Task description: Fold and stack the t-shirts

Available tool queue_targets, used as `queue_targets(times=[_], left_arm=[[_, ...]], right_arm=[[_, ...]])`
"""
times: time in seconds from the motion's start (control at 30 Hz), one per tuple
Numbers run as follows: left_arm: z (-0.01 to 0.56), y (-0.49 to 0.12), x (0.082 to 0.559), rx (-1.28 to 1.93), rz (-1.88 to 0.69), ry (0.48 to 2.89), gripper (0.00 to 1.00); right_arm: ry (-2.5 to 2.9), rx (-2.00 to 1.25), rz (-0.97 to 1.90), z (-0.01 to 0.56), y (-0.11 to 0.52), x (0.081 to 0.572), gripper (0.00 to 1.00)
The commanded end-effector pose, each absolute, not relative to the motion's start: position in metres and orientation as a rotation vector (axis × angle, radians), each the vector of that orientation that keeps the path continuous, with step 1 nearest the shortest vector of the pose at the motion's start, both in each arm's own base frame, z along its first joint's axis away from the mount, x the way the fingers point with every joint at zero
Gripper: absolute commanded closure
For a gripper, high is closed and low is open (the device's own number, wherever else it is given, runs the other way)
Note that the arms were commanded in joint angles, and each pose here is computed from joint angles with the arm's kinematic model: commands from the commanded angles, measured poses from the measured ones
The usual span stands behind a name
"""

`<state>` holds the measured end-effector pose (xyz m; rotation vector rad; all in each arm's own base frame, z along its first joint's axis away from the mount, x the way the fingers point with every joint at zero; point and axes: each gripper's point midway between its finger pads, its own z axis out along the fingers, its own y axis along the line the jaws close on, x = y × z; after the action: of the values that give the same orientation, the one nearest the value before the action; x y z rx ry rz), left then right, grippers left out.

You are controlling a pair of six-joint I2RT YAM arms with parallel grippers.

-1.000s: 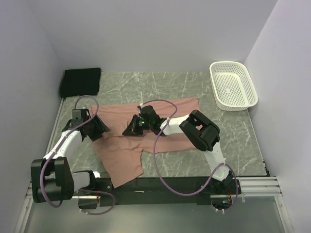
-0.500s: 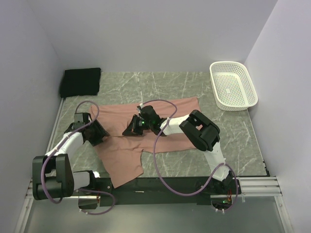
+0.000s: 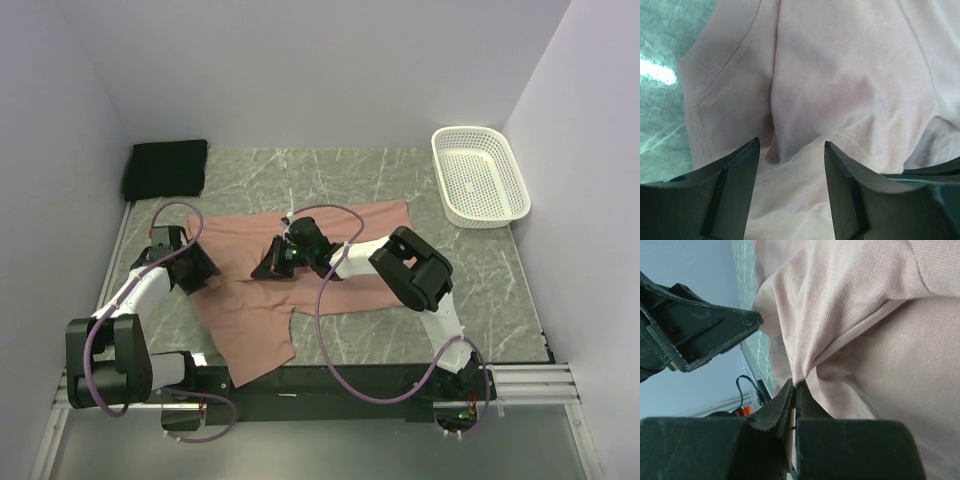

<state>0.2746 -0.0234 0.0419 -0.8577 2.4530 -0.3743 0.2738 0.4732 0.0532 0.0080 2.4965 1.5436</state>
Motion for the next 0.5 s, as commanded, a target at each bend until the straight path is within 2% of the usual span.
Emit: queue_targets(times=[0.0, 0.47], left_arm=[[0.0495, -0.0277, 0.2787, -0.817, -0.41, 2.454, 0.41], [0.0425, -0.0321, 0.2794, -0.828, -0.443, 2.474, 0.46]], right_arm=[[2.403, -0.044, 1.605, 0.0836, 0.4791, 0.2788, 1.0], [2.403, -0.032, 1.617, 0.0816, 0.4783, 0.2789, 1.0]])
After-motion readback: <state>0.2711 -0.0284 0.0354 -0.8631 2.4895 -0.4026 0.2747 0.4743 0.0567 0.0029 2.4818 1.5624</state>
